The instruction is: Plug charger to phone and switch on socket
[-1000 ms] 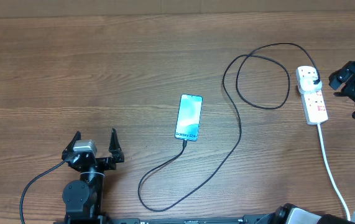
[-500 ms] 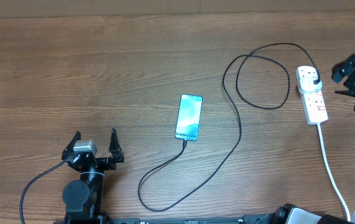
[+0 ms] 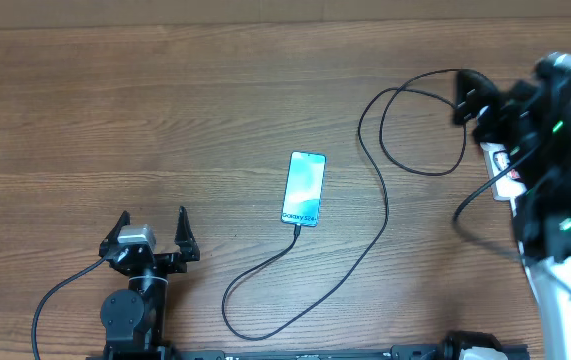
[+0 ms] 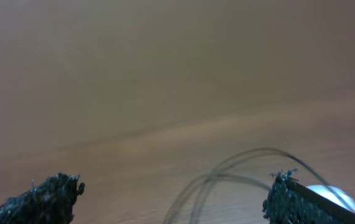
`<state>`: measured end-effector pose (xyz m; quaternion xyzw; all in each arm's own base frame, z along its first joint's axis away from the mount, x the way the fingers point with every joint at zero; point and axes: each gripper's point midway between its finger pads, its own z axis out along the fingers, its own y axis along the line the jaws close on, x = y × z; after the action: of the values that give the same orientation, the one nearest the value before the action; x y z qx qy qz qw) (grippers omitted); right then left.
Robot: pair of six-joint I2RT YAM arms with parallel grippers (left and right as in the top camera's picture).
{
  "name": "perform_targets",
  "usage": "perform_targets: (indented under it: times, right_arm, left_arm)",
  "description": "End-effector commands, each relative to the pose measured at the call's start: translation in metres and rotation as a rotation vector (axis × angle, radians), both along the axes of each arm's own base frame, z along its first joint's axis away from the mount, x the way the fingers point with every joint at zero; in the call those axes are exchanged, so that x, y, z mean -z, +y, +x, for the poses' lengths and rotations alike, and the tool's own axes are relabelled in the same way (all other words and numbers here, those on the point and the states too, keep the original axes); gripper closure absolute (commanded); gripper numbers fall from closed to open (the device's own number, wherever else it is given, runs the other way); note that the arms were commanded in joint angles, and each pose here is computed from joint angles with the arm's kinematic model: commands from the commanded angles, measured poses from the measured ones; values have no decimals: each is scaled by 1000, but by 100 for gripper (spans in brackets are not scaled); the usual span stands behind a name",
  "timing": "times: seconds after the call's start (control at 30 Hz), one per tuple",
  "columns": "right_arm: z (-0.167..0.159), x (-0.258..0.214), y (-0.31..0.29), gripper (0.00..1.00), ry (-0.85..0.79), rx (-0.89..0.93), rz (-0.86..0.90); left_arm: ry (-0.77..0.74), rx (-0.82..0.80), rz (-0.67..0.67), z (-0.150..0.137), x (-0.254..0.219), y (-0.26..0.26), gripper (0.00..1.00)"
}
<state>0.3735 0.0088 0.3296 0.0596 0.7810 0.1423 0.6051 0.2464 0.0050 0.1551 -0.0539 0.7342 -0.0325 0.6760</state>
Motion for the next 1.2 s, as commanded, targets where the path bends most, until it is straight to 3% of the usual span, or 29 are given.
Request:
perform_targets:
  times: [0.0, 0.17, 0.27, 0.8, 1.17]
  right_arm:
    - [-14, 7, 28, 0, -105, -75, -4]
    - [-37, 9, 51, 0, -312, -137, -3]
    - [-52, 26, 52, 0, -347, -127, -1]
    - [-109, 131, 42, 0, -308, -85, -3]
    - [-126, 178, 36, 0, -133, -62, -19]
  left_arm:
    - [-7, -14, 19, 0, -1, 3, 1]
    - [-7, -13, 19, 0, -1, 3, 1]
    - [-7, -13, 19, 0, -1, 3, 1]
    - [-7, -14, 19, 0, -1, 3, 0]
    - [-7, -14, 19, 0, -1, 3, 1]
